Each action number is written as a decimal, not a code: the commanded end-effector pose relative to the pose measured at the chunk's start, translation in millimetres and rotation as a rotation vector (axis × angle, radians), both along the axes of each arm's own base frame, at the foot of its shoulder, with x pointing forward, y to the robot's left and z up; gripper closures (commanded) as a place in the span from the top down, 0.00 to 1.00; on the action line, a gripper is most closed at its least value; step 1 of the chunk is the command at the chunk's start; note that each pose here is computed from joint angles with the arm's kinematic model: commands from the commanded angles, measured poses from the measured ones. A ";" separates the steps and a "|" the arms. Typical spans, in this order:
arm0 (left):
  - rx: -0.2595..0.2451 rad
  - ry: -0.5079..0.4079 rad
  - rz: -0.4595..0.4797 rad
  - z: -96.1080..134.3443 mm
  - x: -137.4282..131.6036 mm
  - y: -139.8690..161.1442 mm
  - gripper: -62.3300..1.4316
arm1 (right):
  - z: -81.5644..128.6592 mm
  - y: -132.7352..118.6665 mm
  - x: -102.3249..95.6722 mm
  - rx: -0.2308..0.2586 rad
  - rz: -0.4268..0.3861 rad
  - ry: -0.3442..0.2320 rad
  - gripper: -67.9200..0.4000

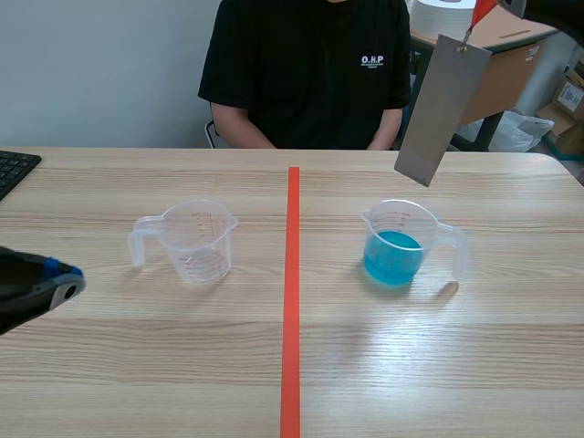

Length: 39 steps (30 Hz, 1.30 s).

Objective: Do the redox reaction experiment.
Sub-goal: 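Raise the plate and point at it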

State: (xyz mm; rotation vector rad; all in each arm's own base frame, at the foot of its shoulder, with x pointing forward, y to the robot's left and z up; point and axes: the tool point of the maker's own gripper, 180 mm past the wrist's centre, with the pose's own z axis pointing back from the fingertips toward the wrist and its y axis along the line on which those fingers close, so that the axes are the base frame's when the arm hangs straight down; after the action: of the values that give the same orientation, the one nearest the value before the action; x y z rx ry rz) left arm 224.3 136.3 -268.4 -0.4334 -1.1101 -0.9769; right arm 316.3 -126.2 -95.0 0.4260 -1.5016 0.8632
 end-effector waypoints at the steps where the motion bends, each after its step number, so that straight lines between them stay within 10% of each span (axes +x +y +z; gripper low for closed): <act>1: -0.030 -0.035 -0.039 8.5 3.8 -16.7 0.10 | 15.5 1.2 -1.9 0.007 0.014 -0.045 0.03; 16: -0.007 -0.207 -0.165 1.0 64.1 -114.8 0.10 | 11.7 0.3 -1.1 -0.009 0.008 -0.031 0.03; 39: -0.059 -0.198 -0.177 -15.2 136.0 -203.5 0.10 | 11.5 0.3 -1.2 -0.009 0.008 -0.030 0.03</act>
State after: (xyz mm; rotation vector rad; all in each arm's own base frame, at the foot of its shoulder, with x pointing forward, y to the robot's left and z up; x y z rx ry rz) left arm 355.4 -60.7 -300.8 -0.4831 -1.2420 -1.1662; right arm 316.8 -127.3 -99.9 0.4146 -1.4748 0.8648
